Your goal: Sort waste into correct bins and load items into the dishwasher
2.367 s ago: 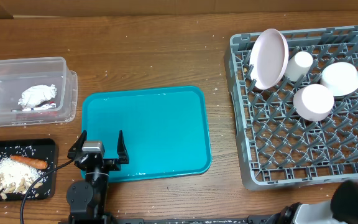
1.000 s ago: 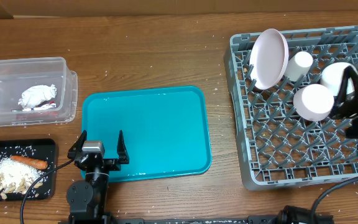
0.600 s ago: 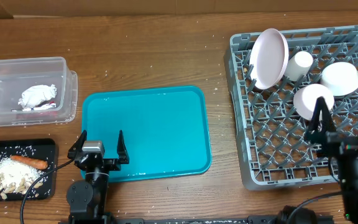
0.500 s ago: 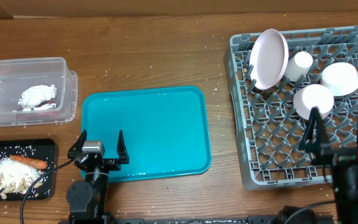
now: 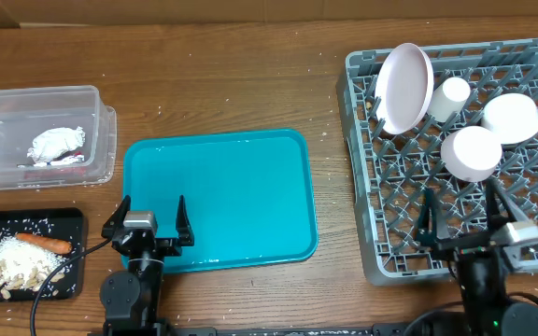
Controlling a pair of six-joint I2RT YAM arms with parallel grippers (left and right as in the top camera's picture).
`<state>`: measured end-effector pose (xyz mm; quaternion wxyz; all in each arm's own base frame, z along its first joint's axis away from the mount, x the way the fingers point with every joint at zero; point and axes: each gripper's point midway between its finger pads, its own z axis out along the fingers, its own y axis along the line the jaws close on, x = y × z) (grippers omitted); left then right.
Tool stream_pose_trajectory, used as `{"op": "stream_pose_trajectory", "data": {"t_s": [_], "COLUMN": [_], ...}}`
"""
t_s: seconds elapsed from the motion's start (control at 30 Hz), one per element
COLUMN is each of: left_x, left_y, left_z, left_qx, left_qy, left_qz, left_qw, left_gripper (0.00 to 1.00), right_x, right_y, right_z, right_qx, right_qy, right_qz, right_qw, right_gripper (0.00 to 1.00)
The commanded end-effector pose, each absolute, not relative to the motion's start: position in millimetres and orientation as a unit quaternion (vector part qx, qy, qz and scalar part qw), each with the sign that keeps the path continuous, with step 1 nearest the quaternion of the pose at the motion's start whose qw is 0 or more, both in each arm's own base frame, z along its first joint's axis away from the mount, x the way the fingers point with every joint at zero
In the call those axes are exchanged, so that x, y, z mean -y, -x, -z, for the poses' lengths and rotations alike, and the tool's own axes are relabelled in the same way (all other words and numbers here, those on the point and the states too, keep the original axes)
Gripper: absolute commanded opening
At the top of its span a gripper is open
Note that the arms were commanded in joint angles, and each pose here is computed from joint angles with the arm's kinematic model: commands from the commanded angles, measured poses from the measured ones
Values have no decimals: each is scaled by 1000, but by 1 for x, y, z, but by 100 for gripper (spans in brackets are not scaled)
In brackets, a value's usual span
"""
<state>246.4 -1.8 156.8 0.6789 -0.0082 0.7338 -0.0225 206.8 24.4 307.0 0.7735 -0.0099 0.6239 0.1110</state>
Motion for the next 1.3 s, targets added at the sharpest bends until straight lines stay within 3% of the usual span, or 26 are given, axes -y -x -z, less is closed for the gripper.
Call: {"op": "stream_pose_trajectory", "data": {"t_s": [0.0,0.6,0.93,1.27], "left_x": [2,2,2,2], "left_y": [-246,-246,-246,-246], "left_z": [-157,-157,-157,-157], "left_qx": [-733,-733,-733,-733], "left_qy": [-2,-2,-2,-2], "left_qz": [13,13,13,13], "left_qw": [680,680,680,680], "left_gripper": [100,100,100,100], "right_x": [-21,-21,-21,-20], "right_y": [-215,-238,-246,-246], "right_z": [-293,-237,-172,-170], "right_qx": [-618,-612,-711,-715], "right_qy": [-4,-18,-26,-29], "right_qz": [-104,-102,-93,-91], "right_qw": [779,784,696,693], "right_gripper": [100,100,100,100]}}
